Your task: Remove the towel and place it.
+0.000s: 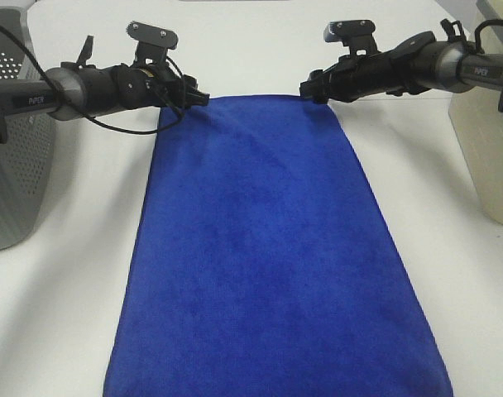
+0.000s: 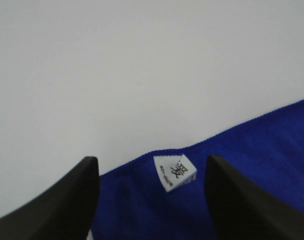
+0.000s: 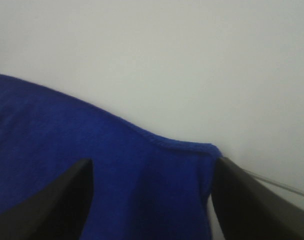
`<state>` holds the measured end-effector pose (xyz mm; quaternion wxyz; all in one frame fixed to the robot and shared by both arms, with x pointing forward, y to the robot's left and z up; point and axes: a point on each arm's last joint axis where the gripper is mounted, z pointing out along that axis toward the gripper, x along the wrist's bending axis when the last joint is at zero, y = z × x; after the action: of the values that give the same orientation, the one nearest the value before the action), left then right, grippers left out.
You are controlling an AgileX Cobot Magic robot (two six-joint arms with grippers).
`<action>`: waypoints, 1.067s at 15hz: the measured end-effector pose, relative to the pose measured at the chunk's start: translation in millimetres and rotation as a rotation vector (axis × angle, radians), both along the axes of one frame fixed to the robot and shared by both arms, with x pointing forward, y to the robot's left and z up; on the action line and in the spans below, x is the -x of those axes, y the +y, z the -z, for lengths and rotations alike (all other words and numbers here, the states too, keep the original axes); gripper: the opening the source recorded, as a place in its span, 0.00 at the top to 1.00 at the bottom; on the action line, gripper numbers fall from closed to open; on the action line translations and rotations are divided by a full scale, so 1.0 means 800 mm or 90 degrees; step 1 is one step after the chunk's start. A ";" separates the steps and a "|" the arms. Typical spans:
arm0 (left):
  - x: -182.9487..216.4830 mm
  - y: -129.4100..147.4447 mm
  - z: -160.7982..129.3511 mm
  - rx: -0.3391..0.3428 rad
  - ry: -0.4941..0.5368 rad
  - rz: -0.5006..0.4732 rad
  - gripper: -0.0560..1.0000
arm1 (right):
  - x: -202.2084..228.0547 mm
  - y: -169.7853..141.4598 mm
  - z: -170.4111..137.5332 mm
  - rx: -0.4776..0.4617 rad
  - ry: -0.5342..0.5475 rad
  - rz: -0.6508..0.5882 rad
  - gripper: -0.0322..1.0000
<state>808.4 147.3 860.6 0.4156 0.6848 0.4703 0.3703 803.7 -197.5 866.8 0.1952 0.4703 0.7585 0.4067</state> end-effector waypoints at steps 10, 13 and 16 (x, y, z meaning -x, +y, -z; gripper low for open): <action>0.105 0.002 -0.228 0.020 0.380 0.090 0.27 | 0.102 -0.030 -0.240 0.082 0.261 0.106 0.12; 0.141 0.024 -0.299 -0.005 0.378 0.037 0.27 | 0.148 -0.042 -0.310 0.114 0.266 0.122 0.11; 0.167 0.081 -0.352 -0.020 0.374 -0.063 0.26 | 0.187 -0.082 -0.381 0.081 0.209 0.198 0.11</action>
<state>675.0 212.4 1141.8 0.2322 0.7455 0.5973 0.1830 654.1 -263.0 1171.9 0.1587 0.6280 0.7227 0.2409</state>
